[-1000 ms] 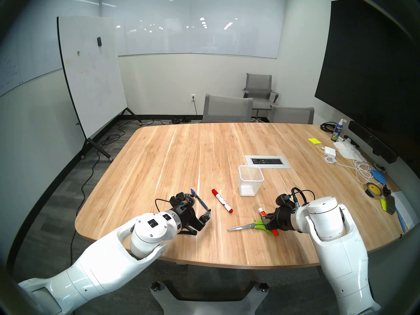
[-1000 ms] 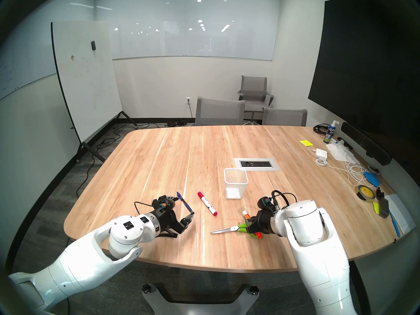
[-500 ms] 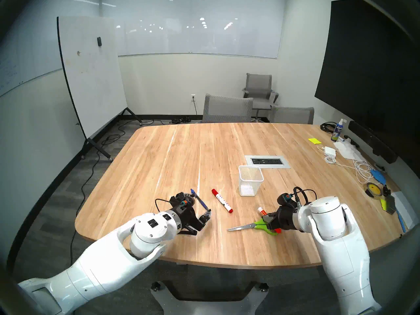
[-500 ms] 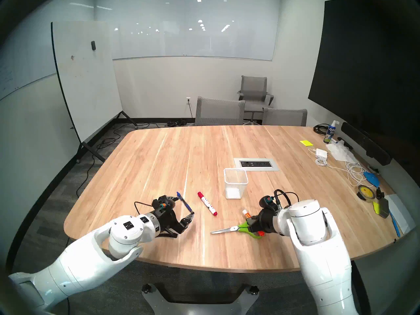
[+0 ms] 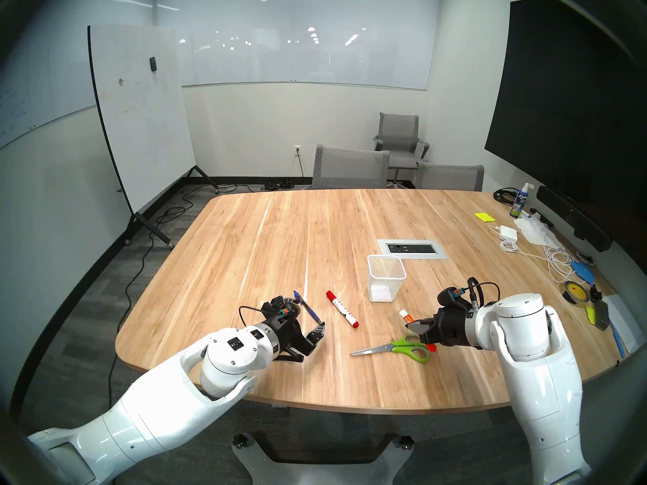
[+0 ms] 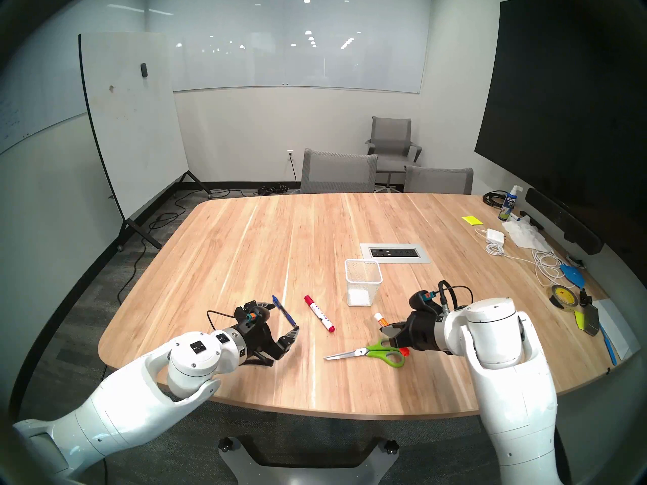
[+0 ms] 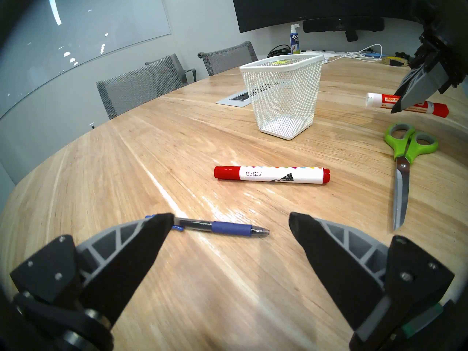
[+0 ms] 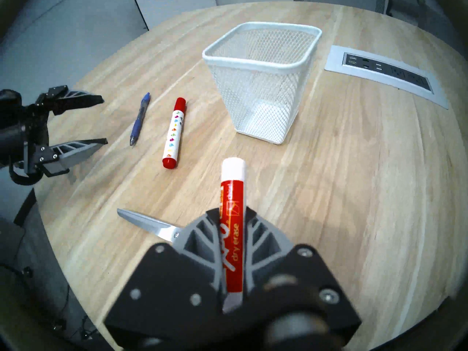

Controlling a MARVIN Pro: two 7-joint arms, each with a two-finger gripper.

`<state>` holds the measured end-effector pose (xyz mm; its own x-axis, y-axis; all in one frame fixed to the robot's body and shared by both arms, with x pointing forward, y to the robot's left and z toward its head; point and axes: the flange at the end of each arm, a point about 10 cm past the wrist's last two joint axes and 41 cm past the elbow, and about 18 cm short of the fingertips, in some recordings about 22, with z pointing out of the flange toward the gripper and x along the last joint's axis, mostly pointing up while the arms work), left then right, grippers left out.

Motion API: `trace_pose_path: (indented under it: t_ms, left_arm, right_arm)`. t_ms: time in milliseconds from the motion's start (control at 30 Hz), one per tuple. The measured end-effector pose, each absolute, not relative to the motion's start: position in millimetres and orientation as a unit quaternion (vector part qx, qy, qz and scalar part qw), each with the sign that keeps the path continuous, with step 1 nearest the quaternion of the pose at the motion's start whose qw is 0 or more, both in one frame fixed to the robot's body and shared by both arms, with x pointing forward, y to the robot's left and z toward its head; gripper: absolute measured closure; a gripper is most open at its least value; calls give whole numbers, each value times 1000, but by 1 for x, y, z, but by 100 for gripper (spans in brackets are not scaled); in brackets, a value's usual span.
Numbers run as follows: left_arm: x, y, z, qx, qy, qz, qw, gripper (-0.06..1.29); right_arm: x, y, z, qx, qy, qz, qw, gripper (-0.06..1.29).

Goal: Place the pen, the marker, and the scissors into the pen holder

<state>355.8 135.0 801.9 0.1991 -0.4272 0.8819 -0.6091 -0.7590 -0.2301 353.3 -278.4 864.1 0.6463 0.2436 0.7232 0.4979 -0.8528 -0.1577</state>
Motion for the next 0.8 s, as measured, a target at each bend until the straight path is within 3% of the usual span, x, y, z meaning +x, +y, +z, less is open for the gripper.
trace_pose_path:
  t_ms: [800]
  left_arm:
    - [356,135,802,770,-337,536,85,1]
  right_arm:
    - [360,-324,877,-845,-170,-394,318,112]
